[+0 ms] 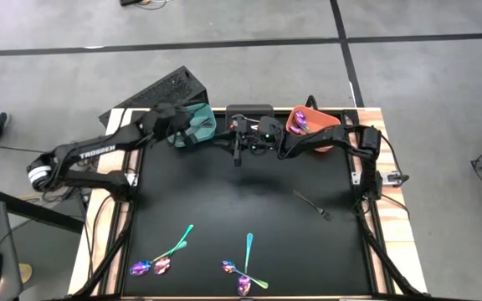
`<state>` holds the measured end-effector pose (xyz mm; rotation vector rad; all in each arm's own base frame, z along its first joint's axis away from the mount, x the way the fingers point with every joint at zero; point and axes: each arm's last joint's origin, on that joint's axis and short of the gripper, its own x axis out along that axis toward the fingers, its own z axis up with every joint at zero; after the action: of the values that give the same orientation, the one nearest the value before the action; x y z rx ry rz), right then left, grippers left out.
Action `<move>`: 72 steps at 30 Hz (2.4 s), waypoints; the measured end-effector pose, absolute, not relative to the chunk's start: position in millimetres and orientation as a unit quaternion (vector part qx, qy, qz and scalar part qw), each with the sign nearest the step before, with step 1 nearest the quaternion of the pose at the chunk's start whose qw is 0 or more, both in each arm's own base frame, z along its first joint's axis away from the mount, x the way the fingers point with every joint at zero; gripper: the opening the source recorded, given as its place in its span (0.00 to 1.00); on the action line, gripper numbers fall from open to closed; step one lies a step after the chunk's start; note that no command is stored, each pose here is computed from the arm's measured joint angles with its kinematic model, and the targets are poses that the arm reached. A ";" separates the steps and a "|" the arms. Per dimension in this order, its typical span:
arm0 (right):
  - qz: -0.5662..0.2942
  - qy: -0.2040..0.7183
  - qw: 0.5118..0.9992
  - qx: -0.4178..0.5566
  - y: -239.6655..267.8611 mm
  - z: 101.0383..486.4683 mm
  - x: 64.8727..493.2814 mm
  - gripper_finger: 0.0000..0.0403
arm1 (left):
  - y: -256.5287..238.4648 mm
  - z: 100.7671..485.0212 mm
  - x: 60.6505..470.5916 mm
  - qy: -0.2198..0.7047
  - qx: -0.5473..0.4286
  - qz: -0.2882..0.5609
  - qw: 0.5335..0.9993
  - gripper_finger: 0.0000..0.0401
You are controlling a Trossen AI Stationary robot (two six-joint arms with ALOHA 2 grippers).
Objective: Sort silverware by color (type)
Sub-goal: Put the black fork into the green bin
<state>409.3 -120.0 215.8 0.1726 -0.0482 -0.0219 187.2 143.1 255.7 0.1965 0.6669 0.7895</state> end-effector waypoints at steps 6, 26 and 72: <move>-0.021 -0.013 0.995 0.101 -119.4 213.3 409.7 0.44 | 178.0 237.2 192.0 0.437 0.068 0.406 0.799 0.00; -0.031 0.050 0.991 0.120 -113.4 200.4 411.0 0.44 | 190.0 235.1 226.1 0.525 0.116 0.388 0.749 0.18; -0.245 0.515 0.801 0.182 62.0 160.4 206.0 0.44 | 9.6 210.4 232.8 0.108 0.003 0.125 0.986 0.30</move>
<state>206.0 62.0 160.4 0.3912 1.1047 -0.5261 232.8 9.6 210.4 0.0059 0.2170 0.2517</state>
